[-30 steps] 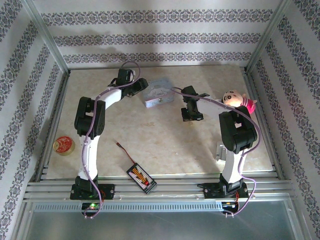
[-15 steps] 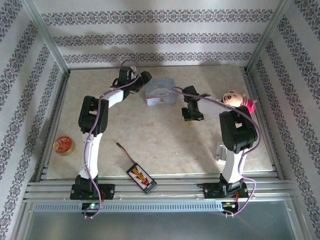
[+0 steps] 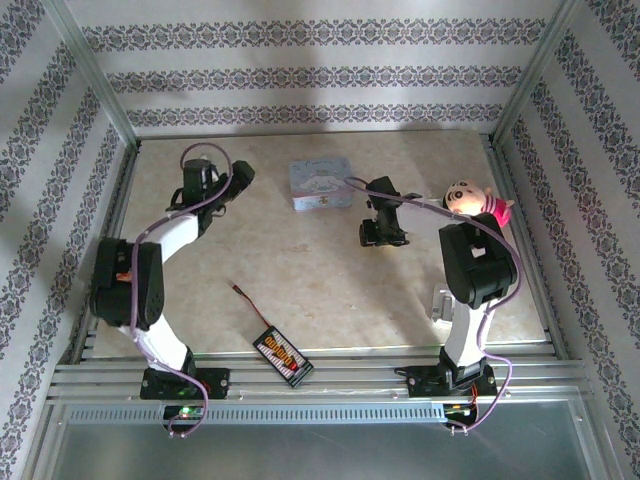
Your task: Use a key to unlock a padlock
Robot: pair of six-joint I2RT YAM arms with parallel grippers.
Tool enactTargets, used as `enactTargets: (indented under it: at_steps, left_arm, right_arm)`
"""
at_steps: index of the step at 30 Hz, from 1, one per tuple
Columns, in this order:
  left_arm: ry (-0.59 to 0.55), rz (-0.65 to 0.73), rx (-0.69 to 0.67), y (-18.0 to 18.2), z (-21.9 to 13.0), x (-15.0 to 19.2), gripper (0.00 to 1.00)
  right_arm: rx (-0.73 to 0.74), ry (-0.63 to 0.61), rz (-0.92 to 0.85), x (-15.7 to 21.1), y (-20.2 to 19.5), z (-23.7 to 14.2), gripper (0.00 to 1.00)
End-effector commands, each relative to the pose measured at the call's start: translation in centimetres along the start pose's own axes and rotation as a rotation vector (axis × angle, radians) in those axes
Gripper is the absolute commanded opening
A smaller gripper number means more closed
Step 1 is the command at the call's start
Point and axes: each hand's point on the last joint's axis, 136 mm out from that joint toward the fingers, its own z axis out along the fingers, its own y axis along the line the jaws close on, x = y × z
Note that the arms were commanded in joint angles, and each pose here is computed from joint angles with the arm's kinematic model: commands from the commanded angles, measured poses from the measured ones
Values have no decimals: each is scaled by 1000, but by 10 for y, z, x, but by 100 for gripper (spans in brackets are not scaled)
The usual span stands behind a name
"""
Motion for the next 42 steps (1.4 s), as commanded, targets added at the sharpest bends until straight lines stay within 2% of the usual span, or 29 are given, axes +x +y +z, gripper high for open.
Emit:
enactTargets:
  at_steps: [1,6,7,11,19,21,25,33,41,42]
  left_arm:
    - [-71,81,-81,14,-32,-11,98]
    - [-146,232,-254,46,-83,-10,99]
    - [-179,266,-288,54,-95,-11,99]
    - [-334,376,-399,77,-134,-18,99]
    - [-523,594,-458,97,-174,-16,99]
    - [-552,634,-454,99,-177,-14,99]
    - [-538,665,-453,105,-172,-7,99]
    - [-484,748,-293,92,-140,11,99]
    - [-504,828,-161,78,-117,20,99]
    - [-479,830,-162,81,-112,23,99]
  right_arm:
    - [-71,-64,14,-5,8,-29,59]
    - [-111,-153,69,4,0,-61,70]
    - [-118,-184,90,4,-5,-69,79]
    - [-118,-313,157,9,-29,-97,97]
    - [66,-583,178,15,-83,-135,98]
    - [114,-646,154,15,-92,-141,98]
    - [173,-804,138,15,-103,-152,98]
    - [247,-1078,57,30,-113,-175,98]
    - [318,-1105,17,47,-127,-176,98]
    - [316,-1112,27,47,-129,-176,98]
